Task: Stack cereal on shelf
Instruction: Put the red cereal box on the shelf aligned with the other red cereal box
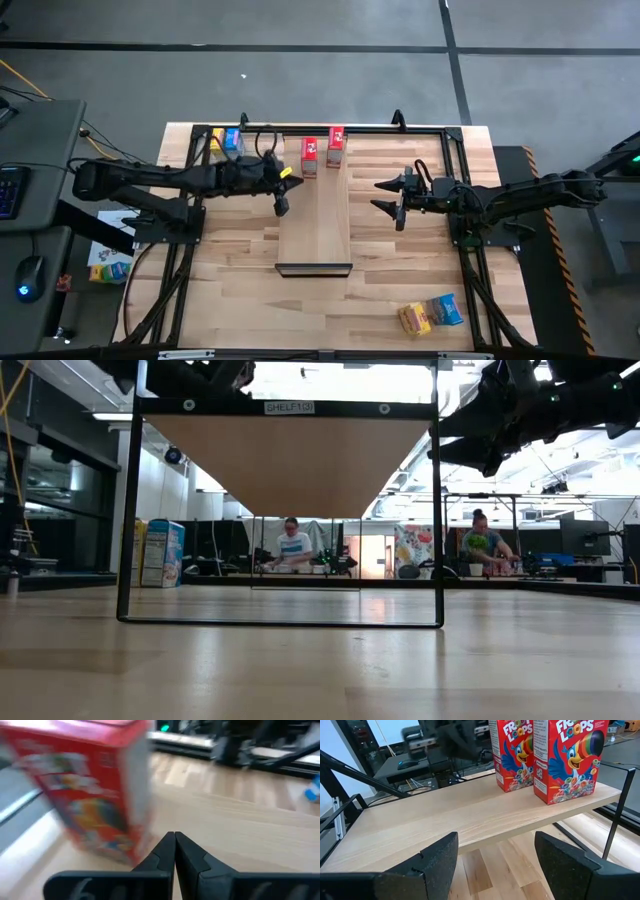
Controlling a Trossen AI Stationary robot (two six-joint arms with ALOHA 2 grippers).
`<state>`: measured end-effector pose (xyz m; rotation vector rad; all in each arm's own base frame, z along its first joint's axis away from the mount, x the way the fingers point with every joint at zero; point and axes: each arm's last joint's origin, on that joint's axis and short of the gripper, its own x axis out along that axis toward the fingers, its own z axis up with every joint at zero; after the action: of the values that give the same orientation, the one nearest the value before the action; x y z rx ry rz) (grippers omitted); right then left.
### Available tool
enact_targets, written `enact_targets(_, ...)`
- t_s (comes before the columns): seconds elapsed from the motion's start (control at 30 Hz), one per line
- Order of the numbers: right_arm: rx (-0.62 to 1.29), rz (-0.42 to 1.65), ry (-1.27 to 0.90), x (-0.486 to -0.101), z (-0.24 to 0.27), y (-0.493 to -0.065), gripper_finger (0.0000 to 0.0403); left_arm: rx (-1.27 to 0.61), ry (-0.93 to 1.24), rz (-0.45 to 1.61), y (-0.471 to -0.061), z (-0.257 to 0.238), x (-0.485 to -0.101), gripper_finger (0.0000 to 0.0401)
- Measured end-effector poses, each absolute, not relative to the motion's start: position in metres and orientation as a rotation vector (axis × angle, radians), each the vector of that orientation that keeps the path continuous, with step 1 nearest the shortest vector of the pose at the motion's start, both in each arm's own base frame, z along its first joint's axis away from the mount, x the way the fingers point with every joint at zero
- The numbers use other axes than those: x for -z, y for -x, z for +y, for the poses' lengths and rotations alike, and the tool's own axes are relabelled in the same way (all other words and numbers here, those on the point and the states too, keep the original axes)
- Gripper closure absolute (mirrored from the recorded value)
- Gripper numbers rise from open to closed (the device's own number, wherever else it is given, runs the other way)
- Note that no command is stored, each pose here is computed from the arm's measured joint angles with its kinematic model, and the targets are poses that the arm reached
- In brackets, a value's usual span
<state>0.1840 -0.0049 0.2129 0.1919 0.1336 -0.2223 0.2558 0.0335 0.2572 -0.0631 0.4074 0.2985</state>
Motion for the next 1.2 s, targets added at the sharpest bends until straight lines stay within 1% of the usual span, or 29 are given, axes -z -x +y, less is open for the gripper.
enact_targets(0.13,0.222,0.134,-0.192,-0.213,-0.005,-0.184,0.0146,-0.259,0.016,0.339,-0.255,0.026,-0.245,0.0401)
enact_targets(0.27,0.222,0.134,-0.191,-0.213,-0.005,-0.184,0.0146,-0.268,-0.038,0.264,-0.253,0.031,-0.241,0.0401)
enact_targets(0.73,0.247,0.131,-0.189,-0.213,-0.006,-0.184,0.0146,-0.223,-0.066,0.257,-0.251,0.07,-0.236,0.0401)
enact_targets(0.9,0.247,0.131,-0.189,-0.213,-0.006,-0.184,0.0146,-0.258,-0.07,0.259,-0.249,0.082,-0.236,0.0401)
enact_targets(1.0,0.247,0.131,-0.189,-0.213,-0.006,-0.184,0.0146,-0.269,-0.066,0.258,-0.247,0.087,-0.236,0.0401)
enact_targets(1.2,0.247,0.131,-0.188,-0.213,-0.006,-0.184,0.0146,-0.217,-0.053,0.226,-0.252,0.09,-0.233,0.0401)
